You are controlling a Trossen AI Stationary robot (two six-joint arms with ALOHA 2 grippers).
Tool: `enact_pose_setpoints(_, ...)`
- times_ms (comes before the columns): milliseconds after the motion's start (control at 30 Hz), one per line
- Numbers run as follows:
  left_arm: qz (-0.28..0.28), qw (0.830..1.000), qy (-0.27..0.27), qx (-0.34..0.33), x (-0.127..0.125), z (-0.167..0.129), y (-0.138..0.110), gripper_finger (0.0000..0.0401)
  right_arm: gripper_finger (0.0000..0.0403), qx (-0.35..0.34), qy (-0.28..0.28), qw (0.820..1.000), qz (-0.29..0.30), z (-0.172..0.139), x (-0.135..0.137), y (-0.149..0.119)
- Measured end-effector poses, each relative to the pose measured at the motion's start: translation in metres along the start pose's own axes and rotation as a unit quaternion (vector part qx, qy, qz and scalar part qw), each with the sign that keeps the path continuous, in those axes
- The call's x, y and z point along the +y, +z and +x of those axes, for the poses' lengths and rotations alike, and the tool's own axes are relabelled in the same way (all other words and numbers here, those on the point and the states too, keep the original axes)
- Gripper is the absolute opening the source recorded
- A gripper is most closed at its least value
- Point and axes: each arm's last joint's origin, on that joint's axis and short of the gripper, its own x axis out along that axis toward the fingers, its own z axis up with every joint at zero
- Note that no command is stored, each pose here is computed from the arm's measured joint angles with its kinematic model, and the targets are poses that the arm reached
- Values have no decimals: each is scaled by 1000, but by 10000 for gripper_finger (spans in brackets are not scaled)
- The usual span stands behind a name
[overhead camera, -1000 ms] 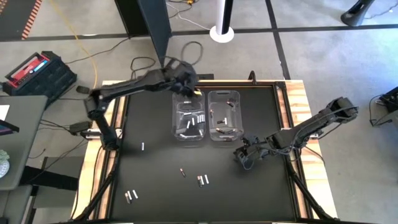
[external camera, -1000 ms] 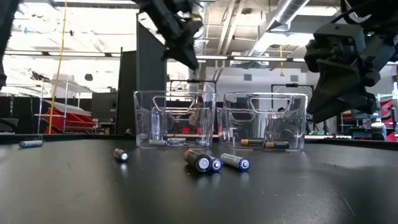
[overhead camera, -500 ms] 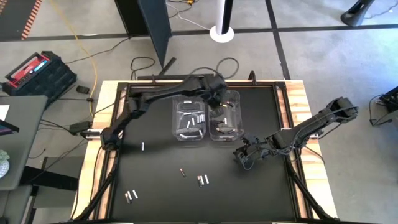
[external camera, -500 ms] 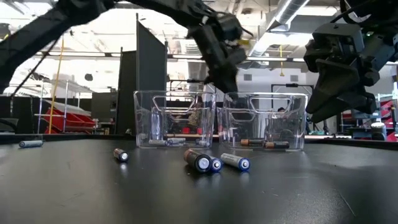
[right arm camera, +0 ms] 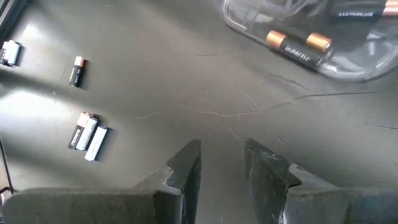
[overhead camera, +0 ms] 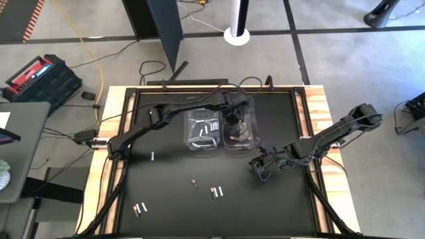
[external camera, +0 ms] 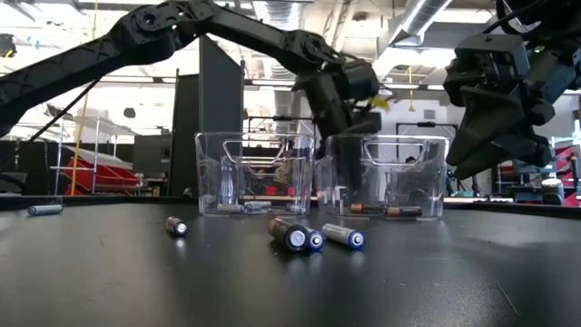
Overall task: Sort batteries
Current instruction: Put the black battery into the right transparent bin
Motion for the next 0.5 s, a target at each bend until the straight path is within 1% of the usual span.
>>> enact_pose_setpoints(133, -1, 1000, -4, 20, -1, 8, -5, 41, 137, 0, -1, 1000, 0, 0, 0, 0)
enact_pose_setpoints(500, -2, 1000, -3, 20, -2, 7, -4, 46, 137, 1, -1, 1000, 0, 0, 0, 0)
